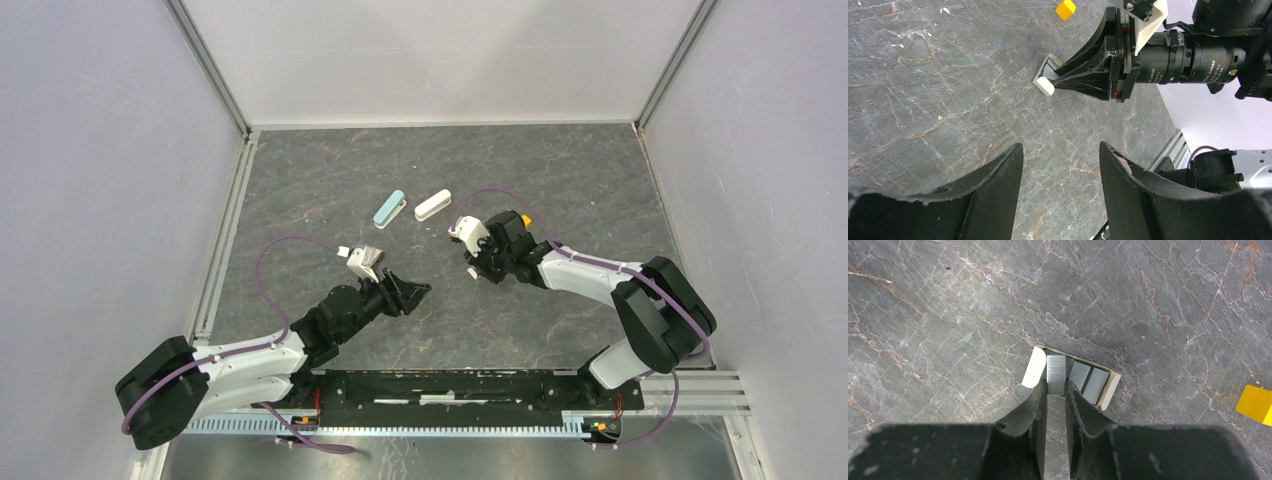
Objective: Unload the staples from the stapler
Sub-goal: Place the staple in the staple box.
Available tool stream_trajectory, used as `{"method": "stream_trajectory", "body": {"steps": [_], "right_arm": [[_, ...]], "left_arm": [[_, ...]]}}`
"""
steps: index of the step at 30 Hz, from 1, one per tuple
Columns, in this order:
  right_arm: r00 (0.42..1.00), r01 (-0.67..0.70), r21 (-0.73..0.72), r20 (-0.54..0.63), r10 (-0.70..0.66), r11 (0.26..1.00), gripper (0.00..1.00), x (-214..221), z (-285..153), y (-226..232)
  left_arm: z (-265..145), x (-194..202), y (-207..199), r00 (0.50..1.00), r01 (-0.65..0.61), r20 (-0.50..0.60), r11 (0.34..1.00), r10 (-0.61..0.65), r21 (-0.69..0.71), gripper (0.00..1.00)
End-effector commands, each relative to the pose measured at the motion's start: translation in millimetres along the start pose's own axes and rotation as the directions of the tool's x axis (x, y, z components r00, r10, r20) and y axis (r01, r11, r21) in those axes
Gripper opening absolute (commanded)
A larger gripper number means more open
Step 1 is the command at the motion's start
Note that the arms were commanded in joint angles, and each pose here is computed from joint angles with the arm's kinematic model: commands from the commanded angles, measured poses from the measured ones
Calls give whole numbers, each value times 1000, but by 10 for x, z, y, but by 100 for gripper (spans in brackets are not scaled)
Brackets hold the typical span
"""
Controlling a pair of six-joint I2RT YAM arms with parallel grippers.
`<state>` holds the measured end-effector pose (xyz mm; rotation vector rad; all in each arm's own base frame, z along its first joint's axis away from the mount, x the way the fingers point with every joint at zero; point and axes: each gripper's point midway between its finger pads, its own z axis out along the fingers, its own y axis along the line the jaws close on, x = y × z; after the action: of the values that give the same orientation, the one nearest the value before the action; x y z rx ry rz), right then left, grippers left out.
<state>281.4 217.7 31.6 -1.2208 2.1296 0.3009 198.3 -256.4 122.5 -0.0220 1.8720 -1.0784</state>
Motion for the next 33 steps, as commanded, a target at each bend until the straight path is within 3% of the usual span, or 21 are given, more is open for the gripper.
{"method": "stream_trajectory", "body": {"steps": [1, 33], "right_arm": [[1000, 14, 24, 27, -15, 1000, 22, -152, -15, -70], [999, 13, 20, 49, -14, 1000, 27, -210, -78, -55]], "left_arm": [[6, -108, -86, 999, -11, 43, 999, 9, 36, 64], [-10, -129, -90, 999, -14, 46, 999, 12, 33, 64]]}}
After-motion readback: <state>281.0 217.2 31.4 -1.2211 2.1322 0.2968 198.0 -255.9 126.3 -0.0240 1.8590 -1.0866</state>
